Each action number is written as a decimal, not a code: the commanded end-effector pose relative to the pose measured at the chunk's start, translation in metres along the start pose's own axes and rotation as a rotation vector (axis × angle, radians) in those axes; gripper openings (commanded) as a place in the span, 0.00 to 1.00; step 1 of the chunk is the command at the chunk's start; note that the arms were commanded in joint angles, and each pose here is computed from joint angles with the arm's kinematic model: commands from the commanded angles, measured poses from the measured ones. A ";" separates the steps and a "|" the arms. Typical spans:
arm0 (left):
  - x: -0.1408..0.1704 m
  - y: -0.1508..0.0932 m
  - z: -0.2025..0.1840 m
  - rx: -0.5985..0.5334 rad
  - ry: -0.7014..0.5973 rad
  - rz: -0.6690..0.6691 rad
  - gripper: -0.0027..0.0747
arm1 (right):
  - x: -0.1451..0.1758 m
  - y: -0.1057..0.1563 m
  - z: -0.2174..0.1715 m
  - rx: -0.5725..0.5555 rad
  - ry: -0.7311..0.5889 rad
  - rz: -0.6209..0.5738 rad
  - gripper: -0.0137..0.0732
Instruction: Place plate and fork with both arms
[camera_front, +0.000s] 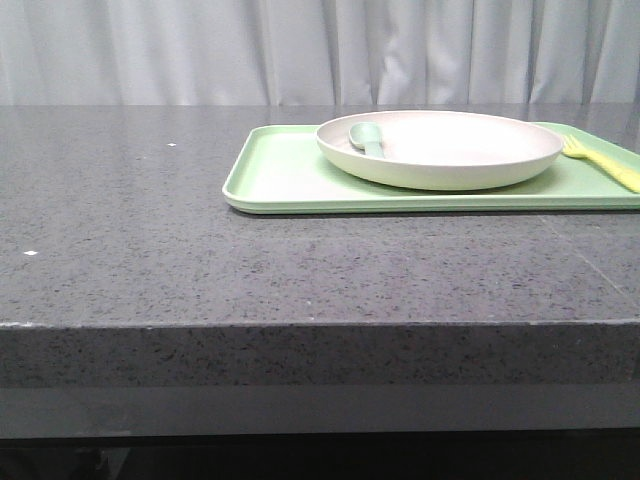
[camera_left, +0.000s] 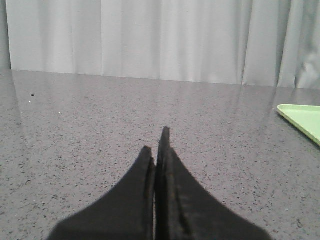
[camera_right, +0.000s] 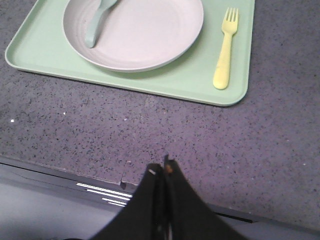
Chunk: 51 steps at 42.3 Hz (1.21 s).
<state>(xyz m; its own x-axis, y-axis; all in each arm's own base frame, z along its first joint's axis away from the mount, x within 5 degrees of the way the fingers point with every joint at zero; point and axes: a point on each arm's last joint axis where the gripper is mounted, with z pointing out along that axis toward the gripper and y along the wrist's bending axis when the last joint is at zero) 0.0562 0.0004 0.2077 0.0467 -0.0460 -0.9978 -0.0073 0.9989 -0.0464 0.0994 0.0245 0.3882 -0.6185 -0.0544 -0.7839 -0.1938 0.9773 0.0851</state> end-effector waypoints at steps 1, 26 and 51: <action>-0.008 0.000 -0.002 0.002 -0.100 -0.009 0.01 | -0.010 0.000 -0.005 0.003 -0.078 -0.015 0.08; -0.008 0.000 -0.002 0.002 -0.100 -0.009 0.01 | -0.009 -0.002 -0.005 0.027 -0.087 -0.031 0.08; -0.008 0.000 -0.002 0.002 -0.100 -0.009 0.01 | 0.140 -0.026 0.039 0.239 -0.720 -0.067 0.08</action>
<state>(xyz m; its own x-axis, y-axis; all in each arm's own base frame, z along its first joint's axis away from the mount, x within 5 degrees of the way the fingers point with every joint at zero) 0.0562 0.0004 0.2077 0.0467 -0.0472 -0.9978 -0.0072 0.9988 -0.0476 0.0487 0.0012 0.2497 -0.1262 -0.0283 -0.9916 -0.0243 0.9994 -0.0255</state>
